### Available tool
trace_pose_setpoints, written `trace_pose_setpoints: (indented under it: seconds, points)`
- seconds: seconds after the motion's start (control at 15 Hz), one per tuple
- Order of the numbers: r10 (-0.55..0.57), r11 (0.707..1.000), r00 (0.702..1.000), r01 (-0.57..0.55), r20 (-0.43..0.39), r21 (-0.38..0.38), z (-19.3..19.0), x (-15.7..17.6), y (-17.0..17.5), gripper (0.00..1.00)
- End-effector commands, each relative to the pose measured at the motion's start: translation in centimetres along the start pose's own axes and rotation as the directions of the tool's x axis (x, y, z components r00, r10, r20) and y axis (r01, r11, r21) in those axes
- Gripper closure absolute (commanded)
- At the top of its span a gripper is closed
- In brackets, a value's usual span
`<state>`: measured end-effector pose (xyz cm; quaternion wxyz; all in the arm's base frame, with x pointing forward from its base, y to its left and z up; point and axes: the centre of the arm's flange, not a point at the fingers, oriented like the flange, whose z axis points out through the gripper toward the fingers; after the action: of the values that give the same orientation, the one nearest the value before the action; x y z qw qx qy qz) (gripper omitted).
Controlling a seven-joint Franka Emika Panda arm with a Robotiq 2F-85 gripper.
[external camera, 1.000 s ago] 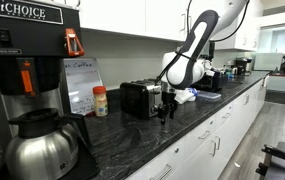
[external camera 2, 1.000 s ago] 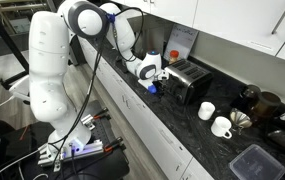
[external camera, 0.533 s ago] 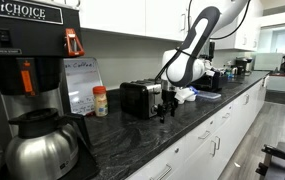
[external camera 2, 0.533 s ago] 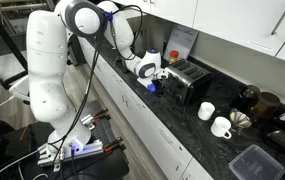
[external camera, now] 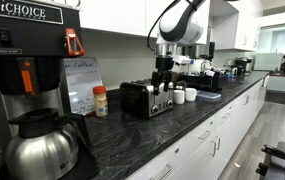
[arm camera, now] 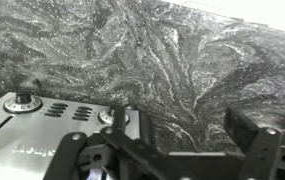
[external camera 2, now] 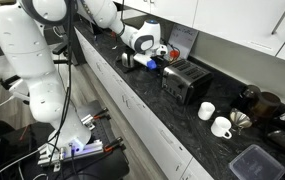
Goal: Push down the toaster lever to the left.
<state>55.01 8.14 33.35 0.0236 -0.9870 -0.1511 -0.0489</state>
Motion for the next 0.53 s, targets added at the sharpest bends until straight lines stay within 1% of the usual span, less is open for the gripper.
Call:
trace_pose_setpoints:
  seconds: [0.0,0.27,0.47]
  points:
    - [-0.06,0.998,0.998,0.06,0.027,0.008,-7.1,-0.2,-0.7,0.0]
    - [-0.094,0.995,0.995,0.094,0.021,-0.027,-12.5,-0.7,-2.1,0.0]
    - [-0.104,0.994,0.995,0.104,0.007,-0.045,-15.4,-1.2,-3.0,0.0]
